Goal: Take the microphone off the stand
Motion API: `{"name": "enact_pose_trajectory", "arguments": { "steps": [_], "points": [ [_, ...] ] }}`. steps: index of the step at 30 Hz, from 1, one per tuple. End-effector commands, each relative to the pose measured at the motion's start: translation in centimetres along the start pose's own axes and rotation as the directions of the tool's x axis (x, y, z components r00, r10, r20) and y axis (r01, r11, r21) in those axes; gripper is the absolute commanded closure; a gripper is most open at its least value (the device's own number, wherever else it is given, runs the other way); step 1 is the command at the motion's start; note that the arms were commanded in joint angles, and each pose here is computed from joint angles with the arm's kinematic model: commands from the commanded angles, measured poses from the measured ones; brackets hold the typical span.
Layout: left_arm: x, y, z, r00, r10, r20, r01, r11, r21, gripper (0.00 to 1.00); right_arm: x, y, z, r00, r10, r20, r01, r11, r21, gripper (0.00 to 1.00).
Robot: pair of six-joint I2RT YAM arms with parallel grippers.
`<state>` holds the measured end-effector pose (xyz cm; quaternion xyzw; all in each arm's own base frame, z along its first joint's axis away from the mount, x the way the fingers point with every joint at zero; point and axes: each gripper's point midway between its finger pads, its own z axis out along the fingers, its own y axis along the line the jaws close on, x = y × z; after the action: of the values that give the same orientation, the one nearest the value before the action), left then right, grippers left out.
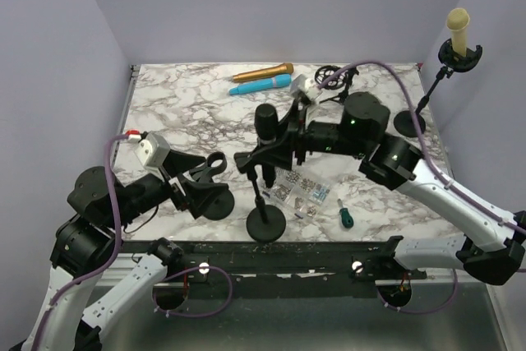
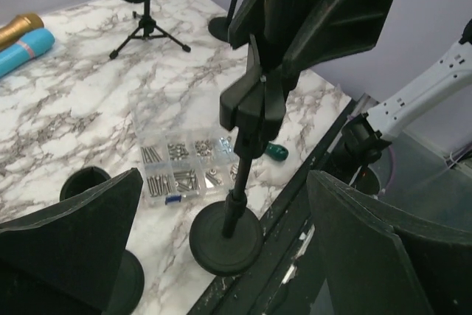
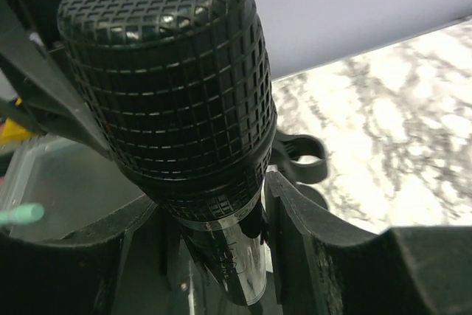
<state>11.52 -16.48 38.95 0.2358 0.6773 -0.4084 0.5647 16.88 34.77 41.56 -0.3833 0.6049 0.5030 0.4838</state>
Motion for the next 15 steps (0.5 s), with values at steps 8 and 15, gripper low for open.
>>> {"name": "enact_pose_trajectory", "arguments": {
  "steps": [8,15],
  "points": [
    [4.5,2.0,-2.5,1.0,0.007,-0.03,-0.011,0.994,-0.109,0.02,1.3,1.0,4.4,0.983,-0.133,0.123,0.141,0.988,-0.056,0.99],
    [6.5,1.4,-1.4,0.998,-0.008,-0.065,0.007,1.0,-0.021,0.04,4.9,1.4,4.1,0.983,-0.159,0.089,0.17,0.978,-0.123,0.99]
  ]
}}
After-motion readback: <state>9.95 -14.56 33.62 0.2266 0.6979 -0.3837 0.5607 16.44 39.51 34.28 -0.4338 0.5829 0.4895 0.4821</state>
